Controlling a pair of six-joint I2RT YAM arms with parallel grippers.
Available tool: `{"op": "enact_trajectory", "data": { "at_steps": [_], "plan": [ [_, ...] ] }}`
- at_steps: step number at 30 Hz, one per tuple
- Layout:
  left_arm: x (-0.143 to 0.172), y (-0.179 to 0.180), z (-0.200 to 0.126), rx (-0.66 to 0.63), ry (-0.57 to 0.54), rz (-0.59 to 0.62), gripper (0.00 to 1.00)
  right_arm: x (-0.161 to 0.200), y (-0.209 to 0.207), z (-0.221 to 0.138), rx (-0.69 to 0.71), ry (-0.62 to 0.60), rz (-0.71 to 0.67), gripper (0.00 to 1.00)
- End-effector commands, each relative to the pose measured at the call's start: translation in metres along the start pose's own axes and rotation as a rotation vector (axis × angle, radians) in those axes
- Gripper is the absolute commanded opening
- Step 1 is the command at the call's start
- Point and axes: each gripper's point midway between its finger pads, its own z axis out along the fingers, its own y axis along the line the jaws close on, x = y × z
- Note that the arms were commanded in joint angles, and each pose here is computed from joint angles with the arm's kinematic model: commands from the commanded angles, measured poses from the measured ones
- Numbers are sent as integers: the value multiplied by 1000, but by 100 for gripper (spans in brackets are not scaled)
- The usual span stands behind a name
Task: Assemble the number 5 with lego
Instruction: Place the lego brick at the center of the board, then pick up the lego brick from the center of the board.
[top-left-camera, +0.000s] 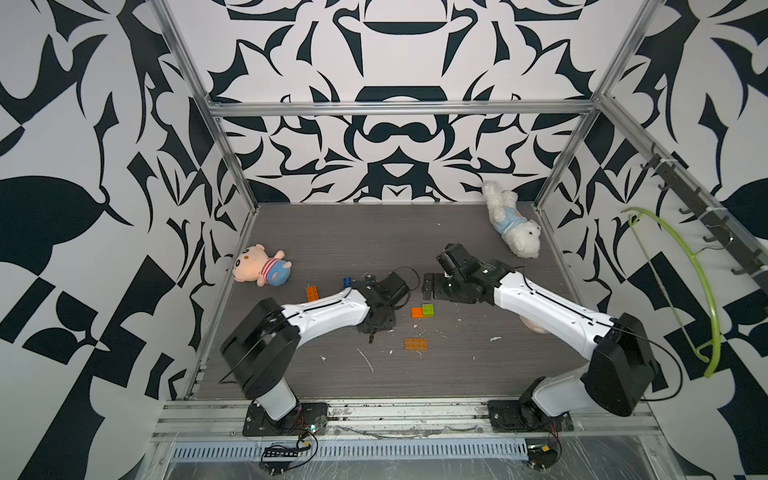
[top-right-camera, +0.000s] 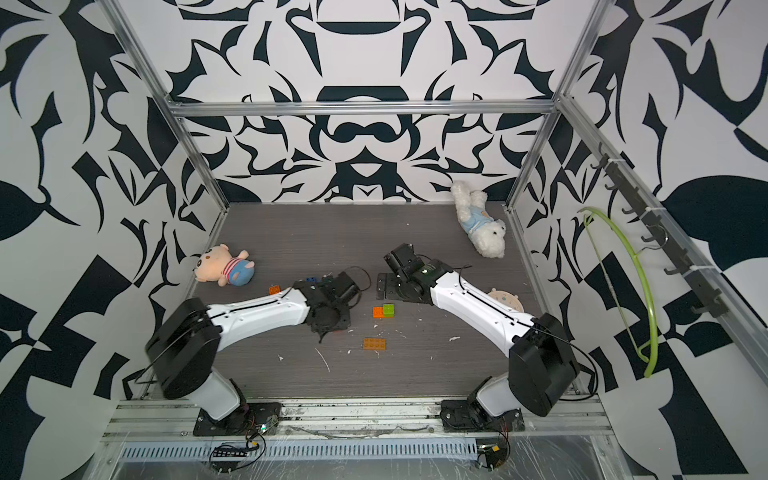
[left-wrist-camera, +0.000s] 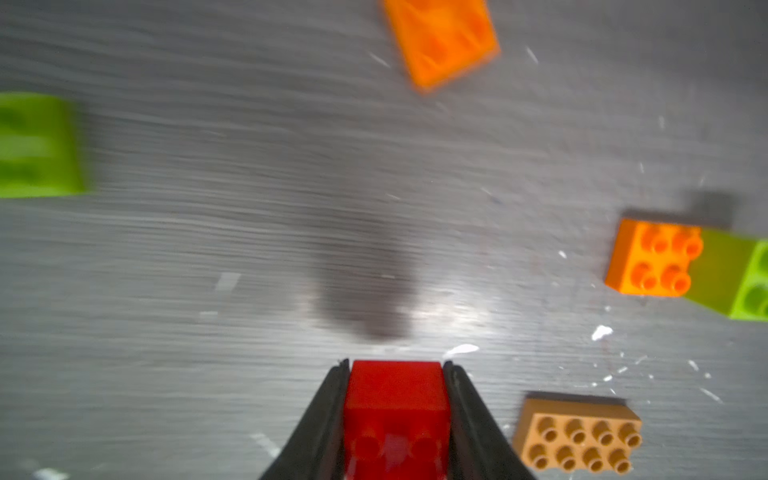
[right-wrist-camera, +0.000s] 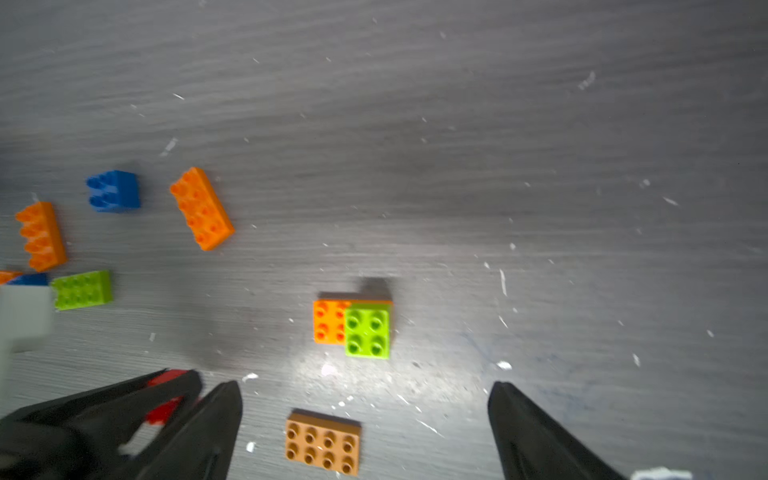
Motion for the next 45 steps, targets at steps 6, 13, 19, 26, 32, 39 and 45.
{"op": "enact_trajectory", "data": {
  "at_steps": [6, 13, 19, 26, 32, 39, 45],
  "plan": [
    [14, -12, 18, -27, 59, 31, 42, 7, -14, -7, 31, -7, 63, 95],
    [10, -3, 7, -29, 18, -17, 69, 7, -5, -9, -30, -9, 63, 82],
    [-13, 31, -45, 20, -210, -148, 73, 25, 26, 7, -91, 85, 13, 67],
    [-23, 107, -80, 83, -361, -360, 78, 63, 98, 31, -95, 158, -145, 62],
    [-18, 141, -85, 114, -404, -439, 82, 89, 113, 56, -17, 198, -147, 57],
    [-14, 150, -87, 124, -429, -425, 84, 103, 122, 72, 39, 240, -179, 57],
    [-11, 147, -81, 111, -396, -404, 84, 105, 117, 84, 106, 253, -168, 54]
  ]
}}
